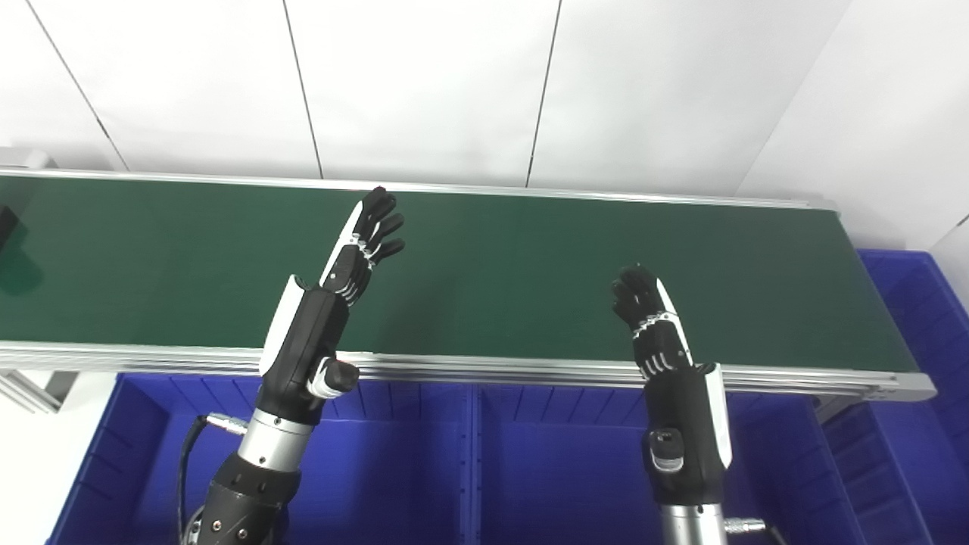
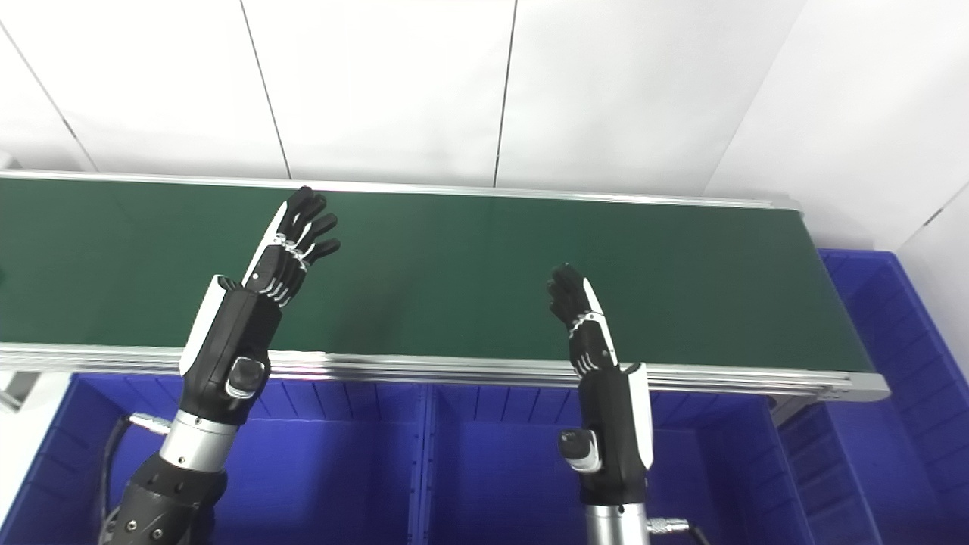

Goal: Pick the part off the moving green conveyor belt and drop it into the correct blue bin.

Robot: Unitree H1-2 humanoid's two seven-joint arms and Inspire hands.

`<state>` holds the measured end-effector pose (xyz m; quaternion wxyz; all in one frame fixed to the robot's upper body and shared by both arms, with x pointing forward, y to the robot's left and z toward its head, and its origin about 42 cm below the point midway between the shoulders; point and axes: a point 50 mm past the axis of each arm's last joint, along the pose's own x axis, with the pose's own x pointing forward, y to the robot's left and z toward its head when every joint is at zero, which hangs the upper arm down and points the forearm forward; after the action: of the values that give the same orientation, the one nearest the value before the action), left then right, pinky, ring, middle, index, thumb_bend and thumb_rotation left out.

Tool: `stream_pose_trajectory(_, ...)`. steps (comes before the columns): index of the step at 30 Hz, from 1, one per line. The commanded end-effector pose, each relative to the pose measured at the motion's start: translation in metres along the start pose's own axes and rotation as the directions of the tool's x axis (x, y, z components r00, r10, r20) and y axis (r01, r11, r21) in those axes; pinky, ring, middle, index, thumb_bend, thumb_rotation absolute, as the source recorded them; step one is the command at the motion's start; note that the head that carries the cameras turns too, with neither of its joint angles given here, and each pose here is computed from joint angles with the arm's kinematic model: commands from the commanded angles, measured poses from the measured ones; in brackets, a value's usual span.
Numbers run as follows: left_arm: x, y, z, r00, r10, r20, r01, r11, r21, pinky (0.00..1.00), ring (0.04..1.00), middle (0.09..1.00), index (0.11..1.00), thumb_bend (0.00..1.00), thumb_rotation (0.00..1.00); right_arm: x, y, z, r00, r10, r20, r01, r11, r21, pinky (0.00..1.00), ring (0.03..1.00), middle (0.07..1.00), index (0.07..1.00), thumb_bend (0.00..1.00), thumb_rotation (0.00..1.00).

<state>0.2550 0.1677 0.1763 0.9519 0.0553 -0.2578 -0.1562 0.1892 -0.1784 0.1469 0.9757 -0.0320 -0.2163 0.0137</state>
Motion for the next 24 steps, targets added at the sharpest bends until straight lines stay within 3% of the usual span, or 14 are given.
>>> stream_pose_trajectory(1, 0.008, 0.002, 0.011, 0.997, 0.005, 0.072, -0.006, 1.000, 0.017, 0.87, 0.939, 0.982, 1.000, 0.89, 1.00, 0.004, 0.002, 0.007, 0.999, -0.008, 0.033, 0.008, 1.000, 0.009, 0.92, 0.918, 0.932, 0.939, 0.95, 0.99)
stream_pose_trajectory(4, 0.005, 0.001, 0.008, 0.998, 0.006, 0.056, -0.007, 1.000, 0.011, 0.86, 0.937, 0.985, 1.000, 0.89, 1.00, 0.004, 0.004, 0.001, 1.000, -0.008, 0.020, 0.007, 1.000, 0.024, 0.91, 0.914, 0.932, 0.937, 0.94, 0.98)
stream_pose_trajectory(9, -0.008, 0.001, 0.009, 1.000, 0.005, -0.003, -0.005, 1.000, 0.016, 0.97, 0.979, 1.000, 1.000, 0.91, 1.00, -0.003, 0.007, -0.014, 0.999, 0.033, -0.038, -0.031, 0.999, 0.036, 0.93, 0.911, 0.942, 0.946, 0.92, 0.99)
stream_pose_trajectory(14, -0.020, -0.001, 0.011, 1.000, 0.003, -0.029, -0.003, 1.000, 0.008, 0.88, 0.978, 1.000, 1.000, 0.87, 1.00, -0.016, 0.015, -0.029, 0.993, 0.063, -0.102, -0.060, 0.998, 0.034, 0.94, 0.945, 0.958, 0.952, 0.93, 0.98)
stream_pose_trajectory(24, -0.066, -0.012, -0.006, 0.984, 0.012, -0.180, -0.015, 1.000, -0.017, 0.93, 1.000, 1.000, 1.000, 0.84, 1.00, -0.045, 0.028, -0.054, 0.971, 0.115, -0.208, -0.100, 0.992, 0.078, 0.96, 0.971, 0.976, 0.955, 0.94, 0.97)
